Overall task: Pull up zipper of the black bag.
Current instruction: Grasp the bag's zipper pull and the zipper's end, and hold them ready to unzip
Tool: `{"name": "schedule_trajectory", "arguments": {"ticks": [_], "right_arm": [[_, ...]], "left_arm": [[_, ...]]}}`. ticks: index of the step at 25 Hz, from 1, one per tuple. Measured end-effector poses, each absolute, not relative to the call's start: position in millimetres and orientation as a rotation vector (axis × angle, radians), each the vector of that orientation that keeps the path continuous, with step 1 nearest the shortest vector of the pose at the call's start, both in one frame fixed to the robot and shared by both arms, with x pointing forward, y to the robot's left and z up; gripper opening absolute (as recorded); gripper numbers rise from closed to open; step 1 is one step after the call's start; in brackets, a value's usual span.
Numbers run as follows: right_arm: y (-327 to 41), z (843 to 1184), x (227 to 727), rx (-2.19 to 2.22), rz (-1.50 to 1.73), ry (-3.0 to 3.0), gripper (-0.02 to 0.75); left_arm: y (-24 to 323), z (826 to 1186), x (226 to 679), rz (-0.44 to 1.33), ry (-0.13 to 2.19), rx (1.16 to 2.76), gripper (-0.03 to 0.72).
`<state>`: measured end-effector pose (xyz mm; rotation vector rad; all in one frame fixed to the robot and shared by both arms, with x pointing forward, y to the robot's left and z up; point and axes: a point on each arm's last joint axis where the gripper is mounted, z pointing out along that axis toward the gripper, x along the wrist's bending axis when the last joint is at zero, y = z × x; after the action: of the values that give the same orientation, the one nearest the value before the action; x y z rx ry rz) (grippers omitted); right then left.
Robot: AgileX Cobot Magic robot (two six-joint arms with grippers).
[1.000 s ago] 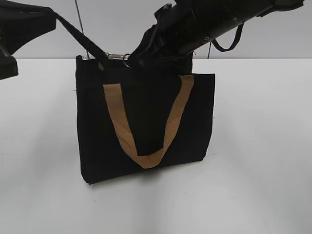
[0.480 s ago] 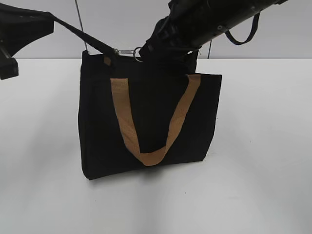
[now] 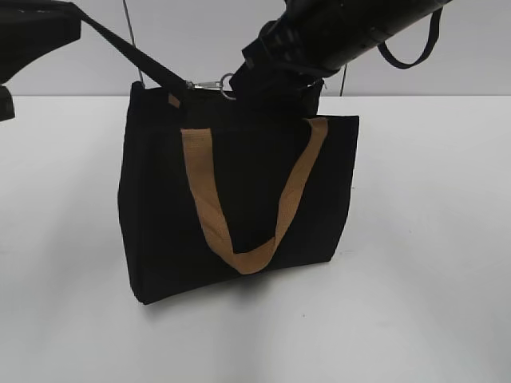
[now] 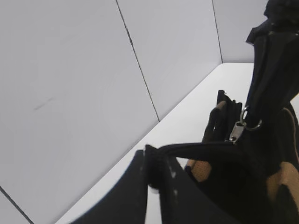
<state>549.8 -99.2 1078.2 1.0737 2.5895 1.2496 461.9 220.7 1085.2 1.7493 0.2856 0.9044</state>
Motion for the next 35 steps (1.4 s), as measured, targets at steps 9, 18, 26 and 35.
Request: {"name": "schedule_trajectory", "arguments": {"ticks": [9,18,26,35], "right_arm": [[-94,1088,551,1.067,1.293,2.569,-0.001],[-106,1077,556,1.062,1.038,2.566,-0.001],[-112,1074,559,1.069,0.958,2.548,-0.001],[-137,1074,572,1.237,0.941,2.471,-0.001]], "left_arm": [[219,1092,455,0.844,0.298,1.695,0.03],[223,1090,459,0.873,0.348,1.71,0.03],[225,1088,460,0.896,0.371,1.738,0.03],[226,1088,461,0.9,0.372,1.744,0.03]]}}
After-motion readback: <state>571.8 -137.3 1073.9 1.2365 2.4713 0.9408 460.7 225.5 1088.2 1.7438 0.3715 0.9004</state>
